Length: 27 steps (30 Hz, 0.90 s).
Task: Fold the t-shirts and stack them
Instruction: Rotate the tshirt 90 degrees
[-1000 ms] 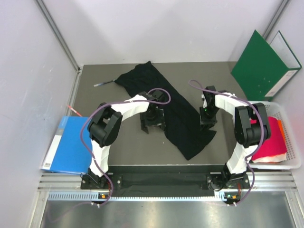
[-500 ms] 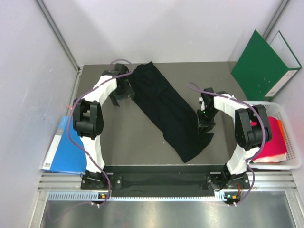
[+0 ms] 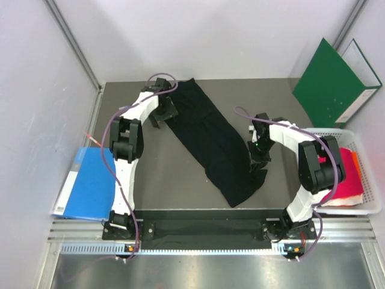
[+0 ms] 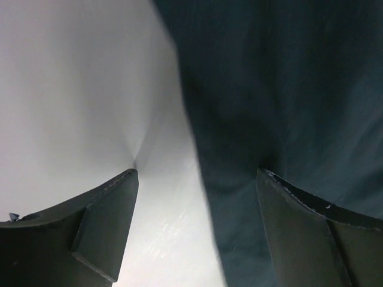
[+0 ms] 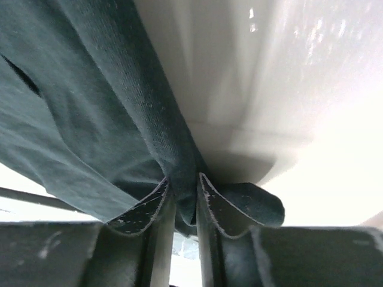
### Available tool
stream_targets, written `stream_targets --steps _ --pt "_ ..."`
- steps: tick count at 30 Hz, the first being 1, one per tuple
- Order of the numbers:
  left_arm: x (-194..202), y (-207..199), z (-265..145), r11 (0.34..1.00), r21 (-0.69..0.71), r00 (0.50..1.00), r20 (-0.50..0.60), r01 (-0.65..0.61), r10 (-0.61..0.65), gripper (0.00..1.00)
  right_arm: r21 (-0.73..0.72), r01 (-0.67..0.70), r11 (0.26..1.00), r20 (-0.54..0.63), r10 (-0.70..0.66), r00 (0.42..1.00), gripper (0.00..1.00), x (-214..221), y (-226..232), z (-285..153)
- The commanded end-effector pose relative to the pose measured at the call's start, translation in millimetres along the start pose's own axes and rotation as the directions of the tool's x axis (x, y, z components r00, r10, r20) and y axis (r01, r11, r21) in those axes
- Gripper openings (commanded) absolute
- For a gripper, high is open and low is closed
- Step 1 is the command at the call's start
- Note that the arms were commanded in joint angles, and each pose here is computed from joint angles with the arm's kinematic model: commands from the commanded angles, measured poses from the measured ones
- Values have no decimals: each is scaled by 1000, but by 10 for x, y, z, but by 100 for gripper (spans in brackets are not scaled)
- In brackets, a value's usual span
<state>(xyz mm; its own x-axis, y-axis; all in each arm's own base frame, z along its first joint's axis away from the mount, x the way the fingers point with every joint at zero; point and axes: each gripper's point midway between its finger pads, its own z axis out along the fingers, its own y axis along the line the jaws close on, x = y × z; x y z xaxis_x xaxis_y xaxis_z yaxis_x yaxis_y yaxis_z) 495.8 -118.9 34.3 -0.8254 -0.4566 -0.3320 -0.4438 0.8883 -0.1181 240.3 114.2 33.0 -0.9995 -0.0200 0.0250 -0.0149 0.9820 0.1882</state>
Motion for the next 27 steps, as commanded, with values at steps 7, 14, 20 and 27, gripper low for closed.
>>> stream_targets --steps 7,14,20,27 --pt "-167 -574 373 988 148 999 -14 46 -44 96 -40 19 999 -69 -21 997 15 398 49 -66" --pt "-17 -969 444 970 242 999 -35 35 -28 98 -105 81 991 -101 -92 991 18 594 262 -112" --pt "-186 -982 190 959 283 1000 19 -6 1 98 -61 116 991 -14 -117 993 71 348 301 -281" --pt "-371 -811 -554 951 299 991 123 -78 43 98 52 198 979 327 -204 923 100 -697 397 -850"
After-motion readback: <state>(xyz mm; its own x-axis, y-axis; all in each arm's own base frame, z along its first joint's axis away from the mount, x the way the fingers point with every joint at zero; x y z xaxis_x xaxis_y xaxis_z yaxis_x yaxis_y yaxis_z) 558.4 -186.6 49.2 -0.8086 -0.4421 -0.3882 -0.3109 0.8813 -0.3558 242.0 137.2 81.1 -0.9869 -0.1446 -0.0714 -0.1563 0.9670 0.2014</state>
